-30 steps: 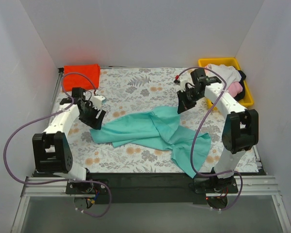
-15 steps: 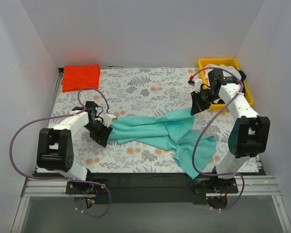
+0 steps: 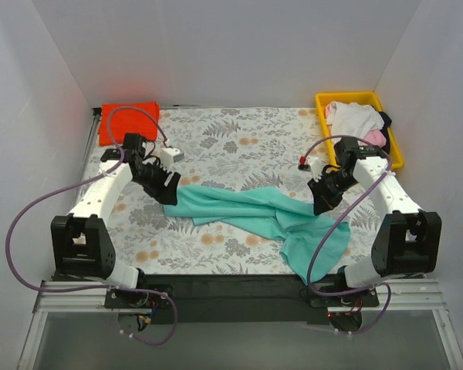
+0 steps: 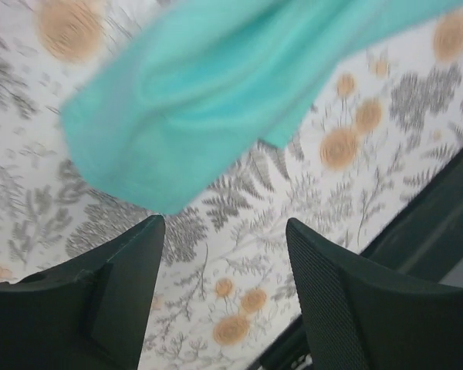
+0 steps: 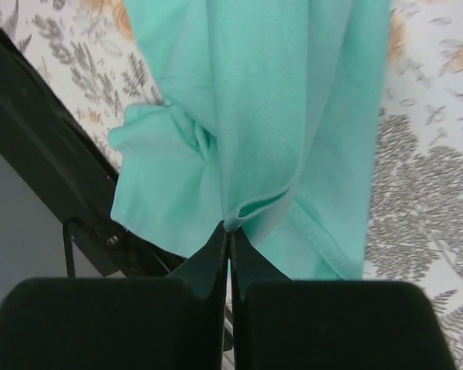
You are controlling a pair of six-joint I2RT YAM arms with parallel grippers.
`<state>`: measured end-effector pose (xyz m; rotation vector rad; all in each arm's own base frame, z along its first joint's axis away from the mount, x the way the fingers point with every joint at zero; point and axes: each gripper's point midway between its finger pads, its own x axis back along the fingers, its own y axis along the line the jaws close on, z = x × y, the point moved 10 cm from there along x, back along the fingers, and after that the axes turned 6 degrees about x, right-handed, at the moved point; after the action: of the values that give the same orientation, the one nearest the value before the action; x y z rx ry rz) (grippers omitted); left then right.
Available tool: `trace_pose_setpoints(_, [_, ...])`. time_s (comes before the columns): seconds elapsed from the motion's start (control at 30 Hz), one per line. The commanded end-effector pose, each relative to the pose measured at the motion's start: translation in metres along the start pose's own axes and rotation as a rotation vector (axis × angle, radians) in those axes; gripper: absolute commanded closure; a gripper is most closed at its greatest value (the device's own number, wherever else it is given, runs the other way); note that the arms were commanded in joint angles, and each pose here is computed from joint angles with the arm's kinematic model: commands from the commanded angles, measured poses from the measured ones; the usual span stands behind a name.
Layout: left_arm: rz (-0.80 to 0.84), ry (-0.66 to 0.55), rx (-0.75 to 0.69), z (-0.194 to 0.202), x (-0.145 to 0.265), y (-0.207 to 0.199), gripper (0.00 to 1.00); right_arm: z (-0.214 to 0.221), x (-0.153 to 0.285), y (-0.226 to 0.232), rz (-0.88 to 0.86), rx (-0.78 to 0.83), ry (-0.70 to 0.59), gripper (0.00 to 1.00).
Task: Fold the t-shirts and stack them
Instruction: Flatten the tshirt out
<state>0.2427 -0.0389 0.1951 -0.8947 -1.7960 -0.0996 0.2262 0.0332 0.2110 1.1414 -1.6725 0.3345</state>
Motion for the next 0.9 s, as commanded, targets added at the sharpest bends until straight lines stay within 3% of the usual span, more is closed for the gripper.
trace_pose_setpoints(0.0, [-0.039,-0.19,0.015,-0.04,0.012,0.005,0.35,0.021,0.001,0.014,-0.011,0.138,0.072,0.99])
trace_pose_setpoints(0.1, [0.009,-0.147,0.096,-0.068,-0.009,0.029,0.32,0.025,-0.003,0.021,-0.017,0.193,0.092,0.99])
trace_pose_setpoints(0.13, [0.034,-0.145,0.094,-0.081,-0.005,0.032,0.24,0.025,-0.004,0.025,-0.02,0.218,0.1,0.99])
trace_pose_setpoints(0.4, [0.114,0.022,0.084,-0.074,-0.062,0.047,0.23,0.033,-0.006,0.029,0.025,0.281,0.135,0.99])
trace_pose_setpoints(0.53, [0.127,0.084,0.115,-0.066,-0.075,0.048,0.39,0.024,-0.002,0.027,0.034,0.266,0.101,0.99])
trace_pose_setpoints(0.57, [0.12,0.101,0.119,-0.064,-0.078,0.049,0.56,0.018,0.0,0.024,0.04,0.257,0.09,0.99])
trace_pose_setpoints(0.7, [0.064,0.058,0.092,-0.077,-0.072,0.05,1.0,-0.009,0.011,0.011,0.069,0.245,0.039,0.99])
trace_pose_setpoints(0.8, [0.01,-0.102,-0.005,-0.105,-0.03,0.039,1.0,-0.031,0.034,-0.007,0.142,0.222,-0.016,0.99])
trace_pose_setpoints(0.87, [0.013,-0.113,-0.122,-0.104,-0.01,0.023,1.0,-0.035,0.051,-0.015,0.164,0.212,-0.035,0.99])
